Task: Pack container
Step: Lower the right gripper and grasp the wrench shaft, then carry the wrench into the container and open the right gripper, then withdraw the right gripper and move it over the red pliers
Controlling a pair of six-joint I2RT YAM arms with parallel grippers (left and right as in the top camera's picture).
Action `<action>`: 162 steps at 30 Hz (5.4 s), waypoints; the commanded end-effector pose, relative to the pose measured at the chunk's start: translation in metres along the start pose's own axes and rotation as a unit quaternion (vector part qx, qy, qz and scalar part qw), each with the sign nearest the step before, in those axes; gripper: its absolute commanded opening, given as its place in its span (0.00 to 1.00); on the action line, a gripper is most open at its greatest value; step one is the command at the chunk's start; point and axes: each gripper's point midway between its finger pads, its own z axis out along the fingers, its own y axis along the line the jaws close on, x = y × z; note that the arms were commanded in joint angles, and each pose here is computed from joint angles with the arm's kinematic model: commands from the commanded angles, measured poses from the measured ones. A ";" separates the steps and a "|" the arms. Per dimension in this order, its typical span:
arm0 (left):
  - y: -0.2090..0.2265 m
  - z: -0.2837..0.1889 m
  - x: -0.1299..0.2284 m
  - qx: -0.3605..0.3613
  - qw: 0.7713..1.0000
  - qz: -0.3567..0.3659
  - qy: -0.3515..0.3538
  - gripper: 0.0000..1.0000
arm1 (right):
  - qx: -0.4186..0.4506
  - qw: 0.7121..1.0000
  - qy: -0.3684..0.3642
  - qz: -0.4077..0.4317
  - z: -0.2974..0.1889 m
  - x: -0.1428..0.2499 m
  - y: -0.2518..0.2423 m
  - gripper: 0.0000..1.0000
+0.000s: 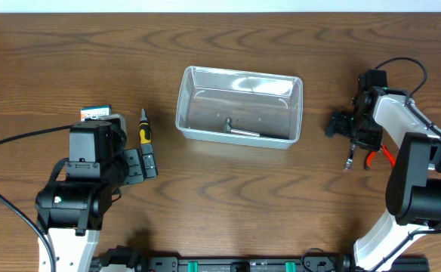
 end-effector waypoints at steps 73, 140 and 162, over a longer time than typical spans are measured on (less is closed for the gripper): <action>0.000 -0.006 -0.007 -0.003 1.000 -0.007 -0.013 0.98 | -0.042 0.980 -0.114 -0.155 -0.111 -0.070 0.056 0.01; 0.000 -0.006 -0.007 -0.003 1.000 -0.005 -0.012 0.98 | -0.033 0.986 -0.164 -0.001 -0.273 -0.067 -0.027 0.99; 0.000 -0.006 -0.007 -0.003 1.000 -0.002 -0.012 0.98 | -0.028 0.996 -0.081 0.034 -0.095 0.006 -0.067 0.99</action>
